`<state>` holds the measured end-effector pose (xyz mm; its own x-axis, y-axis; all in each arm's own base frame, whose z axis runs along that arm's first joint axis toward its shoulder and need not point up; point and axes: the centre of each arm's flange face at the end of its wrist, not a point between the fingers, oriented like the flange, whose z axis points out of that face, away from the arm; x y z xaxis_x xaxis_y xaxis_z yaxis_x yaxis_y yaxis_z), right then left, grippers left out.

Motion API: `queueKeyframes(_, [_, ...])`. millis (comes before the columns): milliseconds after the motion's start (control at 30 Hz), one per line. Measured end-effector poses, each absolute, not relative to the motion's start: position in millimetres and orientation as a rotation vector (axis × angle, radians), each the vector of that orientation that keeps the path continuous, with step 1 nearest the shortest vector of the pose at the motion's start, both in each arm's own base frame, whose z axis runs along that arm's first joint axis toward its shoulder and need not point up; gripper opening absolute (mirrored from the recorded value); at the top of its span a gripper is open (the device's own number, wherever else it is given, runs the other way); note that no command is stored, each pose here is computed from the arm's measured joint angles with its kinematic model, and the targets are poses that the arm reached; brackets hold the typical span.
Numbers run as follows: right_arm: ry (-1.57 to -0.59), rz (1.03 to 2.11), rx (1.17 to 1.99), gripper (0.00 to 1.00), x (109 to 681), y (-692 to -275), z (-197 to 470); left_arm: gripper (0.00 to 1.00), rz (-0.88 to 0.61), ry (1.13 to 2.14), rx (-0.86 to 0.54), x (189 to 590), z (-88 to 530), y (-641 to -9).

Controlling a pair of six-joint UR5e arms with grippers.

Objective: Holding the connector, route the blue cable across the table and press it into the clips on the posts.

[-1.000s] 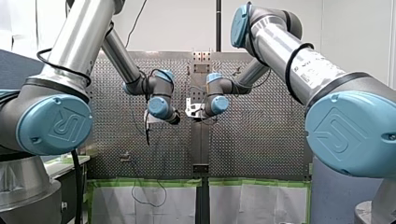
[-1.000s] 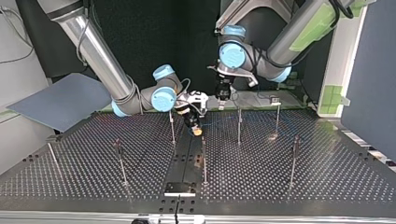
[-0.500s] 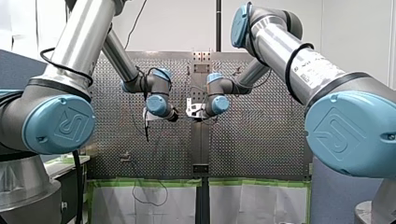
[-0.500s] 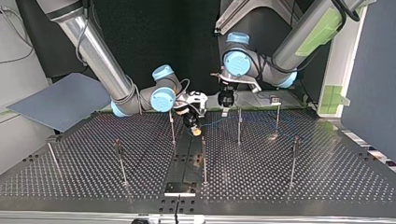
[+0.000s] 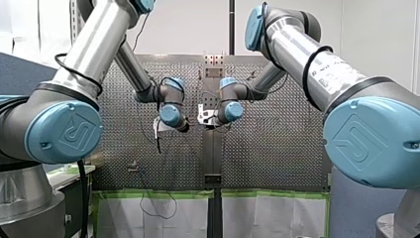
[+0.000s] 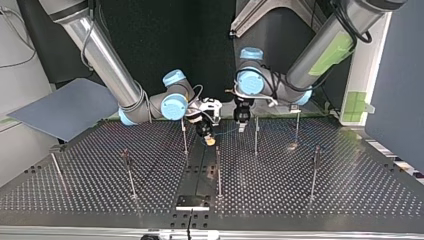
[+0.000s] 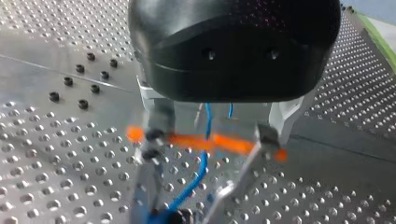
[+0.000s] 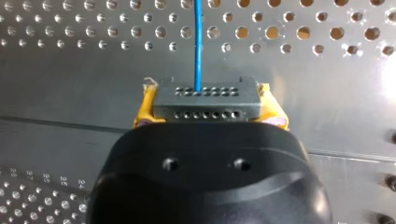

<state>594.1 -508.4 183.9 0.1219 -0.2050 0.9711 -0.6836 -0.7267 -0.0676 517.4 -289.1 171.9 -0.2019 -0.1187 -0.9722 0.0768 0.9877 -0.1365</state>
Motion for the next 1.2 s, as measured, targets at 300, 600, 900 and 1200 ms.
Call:
queueKeyframes(300, [-0.861, 1.637, 2.009, 0.0, 593.9, -509.0, 183.9, 1.0, -0.184, 1.73, -0.04, 538.2, 182.7, -294.9])
queueKeyframes(600, [-0.864, 1.638, 2.008, 0.0, 593.8, -509.1, 183.8, 1.0, -0.179, 1.741, -0.041, 548.9, 170.5, -296.9])
queueKeyframes(900, [-0.864, 1.638, 2.009, 0.0, 593.7, -509.2, 183.8, 1.0, -0.166, 1.768, -0.037, 552.6, 150.9, -296.2])
queueKeyframes(1200, [-0.862, 1.637, 2.011, 0.0, 593.7, -508.9, 183.6, 0.77, -0.097, 1.765, -0.017, 551.7, 151.0, -295.0])
